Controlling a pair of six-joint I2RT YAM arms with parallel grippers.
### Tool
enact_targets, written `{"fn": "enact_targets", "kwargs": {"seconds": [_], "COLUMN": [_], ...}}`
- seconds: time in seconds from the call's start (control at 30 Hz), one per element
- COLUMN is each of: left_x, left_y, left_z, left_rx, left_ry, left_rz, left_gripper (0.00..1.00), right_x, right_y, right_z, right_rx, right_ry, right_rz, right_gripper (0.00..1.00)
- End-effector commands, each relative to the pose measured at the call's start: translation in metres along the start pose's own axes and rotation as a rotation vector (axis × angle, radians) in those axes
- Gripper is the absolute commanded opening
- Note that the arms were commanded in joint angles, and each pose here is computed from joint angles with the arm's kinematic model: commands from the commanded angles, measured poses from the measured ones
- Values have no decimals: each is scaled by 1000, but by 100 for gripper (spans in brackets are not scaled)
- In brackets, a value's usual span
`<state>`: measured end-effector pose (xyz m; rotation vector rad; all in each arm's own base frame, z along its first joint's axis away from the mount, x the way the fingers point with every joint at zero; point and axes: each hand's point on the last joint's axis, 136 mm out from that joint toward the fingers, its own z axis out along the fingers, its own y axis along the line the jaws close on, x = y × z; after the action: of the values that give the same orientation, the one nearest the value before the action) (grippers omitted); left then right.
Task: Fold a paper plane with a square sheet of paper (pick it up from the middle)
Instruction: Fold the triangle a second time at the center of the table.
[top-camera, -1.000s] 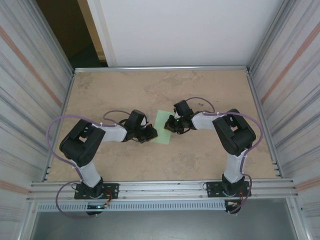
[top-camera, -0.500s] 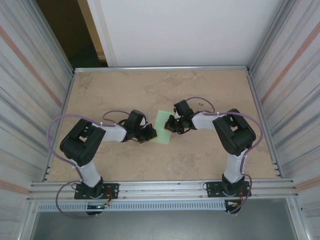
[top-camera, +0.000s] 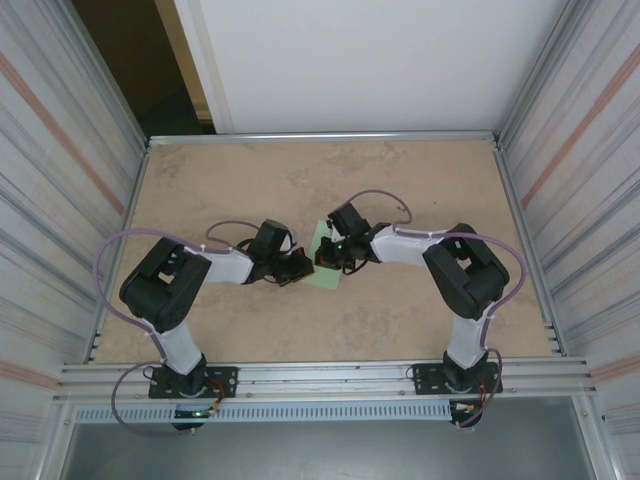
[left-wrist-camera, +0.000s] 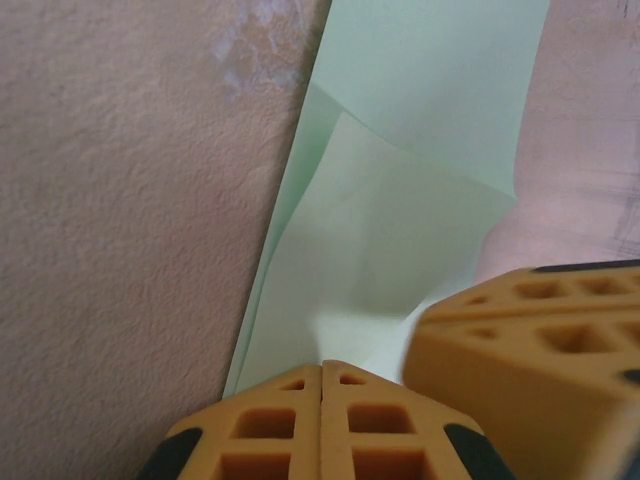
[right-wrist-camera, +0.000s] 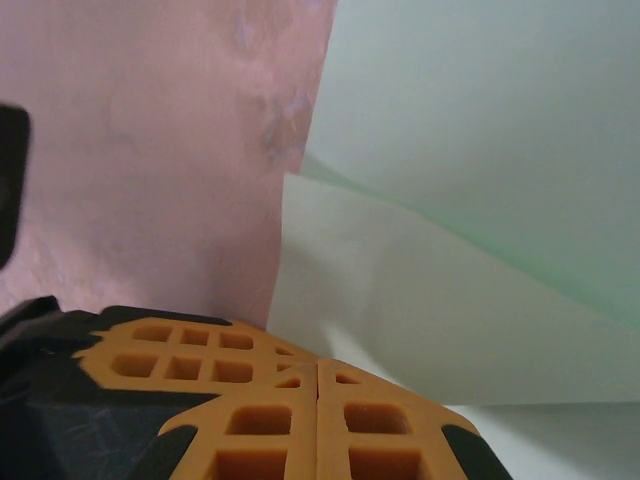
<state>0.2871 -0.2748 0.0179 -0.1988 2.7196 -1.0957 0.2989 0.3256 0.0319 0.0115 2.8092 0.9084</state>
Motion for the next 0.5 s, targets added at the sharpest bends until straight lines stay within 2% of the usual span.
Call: {"fn": "enact_targets", "kwargs": {"seconds": [0.0,0.23,0.47], "left_x": [21,23,35], "left_y": [41,48,72], "left_z": [2,0,0], "left_rx": [-126,-157,-243], "left_ry": [62,64,102], "left_rz": [-63,-79,-140], "left_gripper": [0,0,0], "right_x": [-2,-3,-28], "right_y": [-15,-57,-109], "right_z": [8,10,-18], "right_rx": [39,108,135], "right_ry": [5,8,-72], "right_rz": [61,142,218], "right_gripper": [0,0,0]}}
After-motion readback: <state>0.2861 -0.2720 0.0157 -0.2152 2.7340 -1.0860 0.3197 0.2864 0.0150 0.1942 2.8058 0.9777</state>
